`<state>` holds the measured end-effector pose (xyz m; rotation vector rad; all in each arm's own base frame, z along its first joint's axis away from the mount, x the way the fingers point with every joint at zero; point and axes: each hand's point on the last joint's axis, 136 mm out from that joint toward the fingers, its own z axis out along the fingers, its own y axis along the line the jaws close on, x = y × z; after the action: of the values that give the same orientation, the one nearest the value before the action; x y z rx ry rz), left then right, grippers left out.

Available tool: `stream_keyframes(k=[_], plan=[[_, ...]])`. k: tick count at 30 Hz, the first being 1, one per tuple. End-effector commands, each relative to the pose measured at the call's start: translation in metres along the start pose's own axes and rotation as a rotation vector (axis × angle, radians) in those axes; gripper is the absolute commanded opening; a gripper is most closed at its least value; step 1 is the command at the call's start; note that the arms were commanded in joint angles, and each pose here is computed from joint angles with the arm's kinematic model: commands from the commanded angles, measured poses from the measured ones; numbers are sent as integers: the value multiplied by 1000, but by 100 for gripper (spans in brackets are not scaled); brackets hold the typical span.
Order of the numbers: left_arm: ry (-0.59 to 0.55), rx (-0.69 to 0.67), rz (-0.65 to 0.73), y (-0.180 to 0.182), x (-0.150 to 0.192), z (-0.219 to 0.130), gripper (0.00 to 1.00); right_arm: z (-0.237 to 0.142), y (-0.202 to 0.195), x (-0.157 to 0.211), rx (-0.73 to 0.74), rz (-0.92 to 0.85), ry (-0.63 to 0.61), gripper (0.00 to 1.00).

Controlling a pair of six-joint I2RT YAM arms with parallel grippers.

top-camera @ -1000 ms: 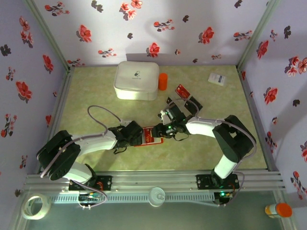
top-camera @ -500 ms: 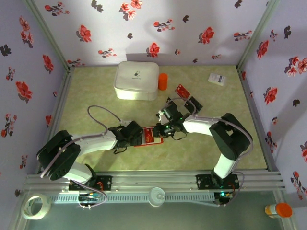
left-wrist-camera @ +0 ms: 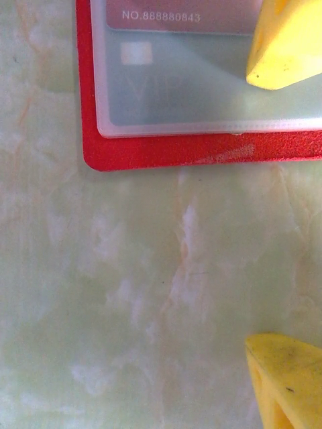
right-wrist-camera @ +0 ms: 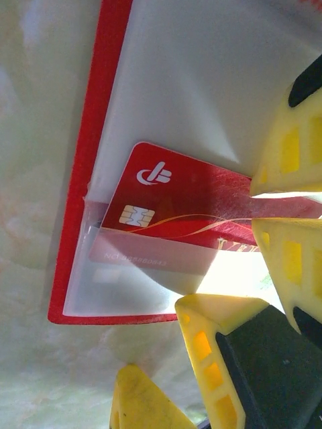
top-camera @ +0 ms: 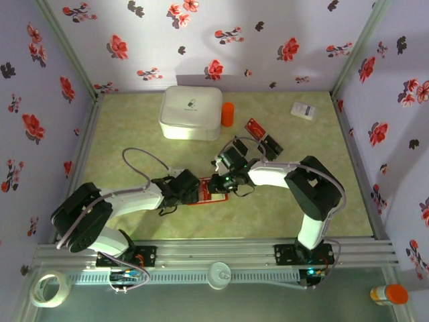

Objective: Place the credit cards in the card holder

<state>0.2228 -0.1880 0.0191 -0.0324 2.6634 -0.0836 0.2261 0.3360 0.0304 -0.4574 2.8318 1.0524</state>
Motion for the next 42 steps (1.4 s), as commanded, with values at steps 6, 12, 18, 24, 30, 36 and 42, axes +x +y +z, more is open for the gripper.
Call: stream_keyframes(k=[6,12,18,24,30,36,42], plan=[[53,-59,23,18,19,3,94,16,9,0,5,1,21,16],[11,-38,19,15,3,-12,95,15,14,-6,-1,4,-1,17],[-7,-40,-9,24,-7,-17,95,1,16,-10,19,-7,-31,24],[11,-58,-19,35,-2,-11,95,-12,13,-15,31,2,-68,27],[34,-80,-16,40,6,-2,95,-9,11,-19,35,9,-69,24],[42,-88,-11,42,11,3,95,-3,10,-22,35,15,-64,20],[44,-87,-12,42,11,4,95,6,3,-22,47,25,-47,18]])
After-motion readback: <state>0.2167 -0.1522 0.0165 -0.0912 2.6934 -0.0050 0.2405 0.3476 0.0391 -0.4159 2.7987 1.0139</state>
